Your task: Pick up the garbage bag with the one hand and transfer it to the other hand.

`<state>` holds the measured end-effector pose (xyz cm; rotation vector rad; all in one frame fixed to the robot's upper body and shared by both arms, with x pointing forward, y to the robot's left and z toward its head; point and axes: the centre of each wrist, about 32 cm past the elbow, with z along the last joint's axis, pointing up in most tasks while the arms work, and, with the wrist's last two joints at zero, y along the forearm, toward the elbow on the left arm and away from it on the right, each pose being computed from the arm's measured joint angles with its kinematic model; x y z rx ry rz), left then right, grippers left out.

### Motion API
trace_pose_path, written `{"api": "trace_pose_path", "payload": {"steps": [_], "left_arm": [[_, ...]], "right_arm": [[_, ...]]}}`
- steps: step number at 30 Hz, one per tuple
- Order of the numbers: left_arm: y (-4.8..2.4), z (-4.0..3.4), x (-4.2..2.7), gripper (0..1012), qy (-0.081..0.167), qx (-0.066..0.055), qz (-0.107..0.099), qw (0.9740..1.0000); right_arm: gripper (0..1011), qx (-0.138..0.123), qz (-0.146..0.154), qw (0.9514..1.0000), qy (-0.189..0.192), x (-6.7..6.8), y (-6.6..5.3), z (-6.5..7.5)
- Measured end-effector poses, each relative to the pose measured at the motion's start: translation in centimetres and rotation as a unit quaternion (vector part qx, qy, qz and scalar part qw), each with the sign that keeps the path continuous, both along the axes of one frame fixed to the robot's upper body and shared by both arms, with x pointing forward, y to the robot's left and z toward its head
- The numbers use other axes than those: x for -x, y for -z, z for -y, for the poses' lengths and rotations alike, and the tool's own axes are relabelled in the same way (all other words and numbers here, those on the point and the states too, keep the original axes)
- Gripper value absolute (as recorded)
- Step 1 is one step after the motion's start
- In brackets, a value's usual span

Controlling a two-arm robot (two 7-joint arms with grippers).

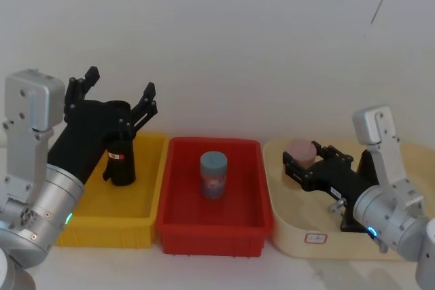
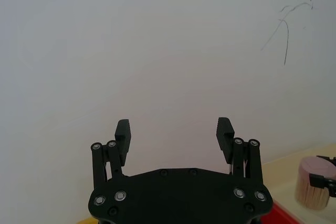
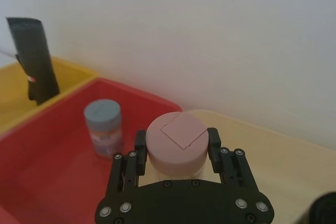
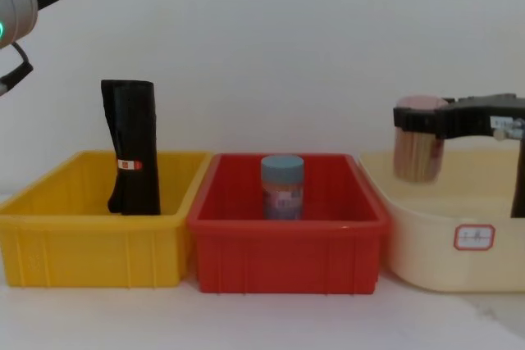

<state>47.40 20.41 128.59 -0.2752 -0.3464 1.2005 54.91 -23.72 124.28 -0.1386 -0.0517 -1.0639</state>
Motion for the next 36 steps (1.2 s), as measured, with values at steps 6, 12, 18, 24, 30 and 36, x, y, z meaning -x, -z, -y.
{"api": "trace_pose_path", "payload": {"steps": [6,12,18,24,30,36], "left_arm": [[0.0,0.0,0.0,1001,0.0,0.0,0.0,1.0],[0.0,0.0,0.0,1001,0.0,0.0,0.0,1.0],[0.0,0.0,0.0,1001,0.0,0.0,0.0,1.0],[0.0,0.0,0.0,1001,0.0,0.0,0.0,1.0],[0.0,0.0,0.0,1001,0.0,0.0,0.0,1.0],[0.0,0.0,0.0,1001,0.0,0.0,0.0,1.0]], "right_arm": [[693,0.008,-0.007,0.9998,0.016,-0.2,0.7,0.6],[862,0.012,-0.005,0.9996,0.025,-0.3,0.9,0.9],[1002,0.009,0.001,0.9996,0.025,0.0,0.6,0.9],[1001,-0.002,0.013,0.9997,0.019,0.5,-0.2,0.6],[1001,-0.019,0.026,0.9995,0.006,1.4,-1.3,0.0],[1001,-0.03,0.034,0.999,-0.005,2.1,-2.0,-0.5]]}}
